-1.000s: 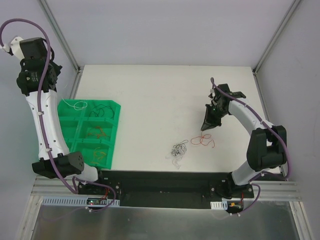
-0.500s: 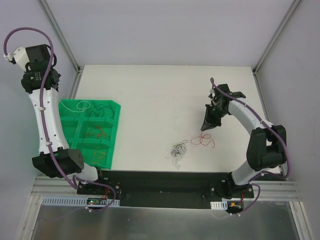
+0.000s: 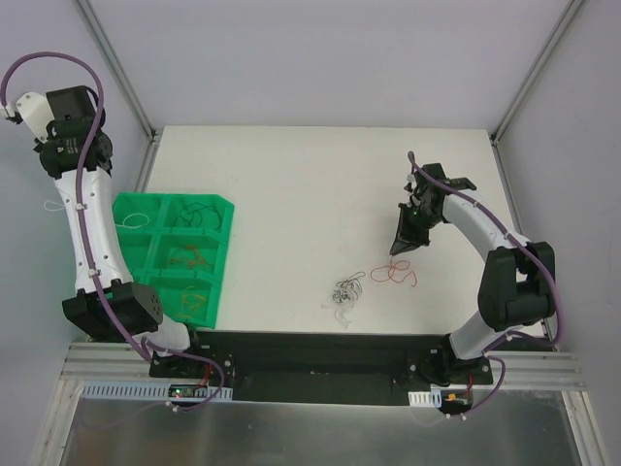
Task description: Untangle the cables
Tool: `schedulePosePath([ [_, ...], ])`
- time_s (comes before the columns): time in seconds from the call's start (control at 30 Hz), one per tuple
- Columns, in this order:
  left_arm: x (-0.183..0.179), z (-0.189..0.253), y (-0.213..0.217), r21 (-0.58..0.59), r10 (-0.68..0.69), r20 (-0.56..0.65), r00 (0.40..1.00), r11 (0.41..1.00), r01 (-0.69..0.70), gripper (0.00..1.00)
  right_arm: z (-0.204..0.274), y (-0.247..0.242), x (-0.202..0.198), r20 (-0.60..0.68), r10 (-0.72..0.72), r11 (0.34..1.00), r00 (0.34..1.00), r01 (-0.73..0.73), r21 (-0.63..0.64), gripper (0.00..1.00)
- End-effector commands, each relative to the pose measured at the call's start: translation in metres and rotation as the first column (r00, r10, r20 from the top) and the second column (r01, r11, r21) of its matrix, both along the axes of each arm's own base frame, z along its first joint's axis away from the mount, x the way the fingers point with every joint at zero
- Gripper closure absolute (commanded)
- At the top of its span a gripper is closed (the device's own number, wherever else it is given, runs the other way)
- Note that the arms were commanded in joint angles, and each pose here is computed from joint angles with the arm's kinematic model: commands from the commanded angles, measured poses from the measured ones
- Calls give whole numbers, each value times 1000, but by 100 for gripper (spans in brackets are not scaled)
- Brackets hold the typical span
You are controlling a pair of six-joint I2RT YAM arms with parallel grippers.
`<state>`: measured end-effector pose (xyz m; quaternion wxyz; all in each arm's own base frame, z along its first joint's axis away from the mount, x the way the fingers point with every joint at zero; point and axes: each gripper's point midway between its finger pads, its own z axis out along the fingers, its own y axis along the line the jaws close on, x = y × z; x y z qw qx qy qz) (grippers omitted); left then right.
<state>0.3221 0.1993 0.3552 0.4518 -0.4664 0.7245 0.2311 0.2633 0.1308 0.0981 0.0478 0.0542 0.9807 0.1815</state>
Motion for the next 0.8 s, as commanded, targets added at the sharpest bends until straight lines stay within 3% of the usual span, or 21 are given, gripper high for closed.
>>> schedulePosePath([
  [0.0,8,-21,2,-18,-29,-33,999,999,28,100,7,1,0,-13,16,1000,1000,-16,-4,100],
  [0.23,48,-102,-47,-300,-275,-38,961,920,252,100,15,-3,2,-5,15,999,1000,-15,-32,100],
  [0.37,70,-147,-77,-449,-468,-49,882,799,399,100,19,-3,1,-4,28,998,1000,-28,-50,100],
  [0.47,76,-180,-89,-539,-538,-61,841,727,426,100,24,-5,0,6,34,997,999,-34,-64,100],
  [0.77,63,-230,-75,-610,-547,-151,824,707,358,100,29,-4,1,8,45,996,999,-44,-80,100],
])
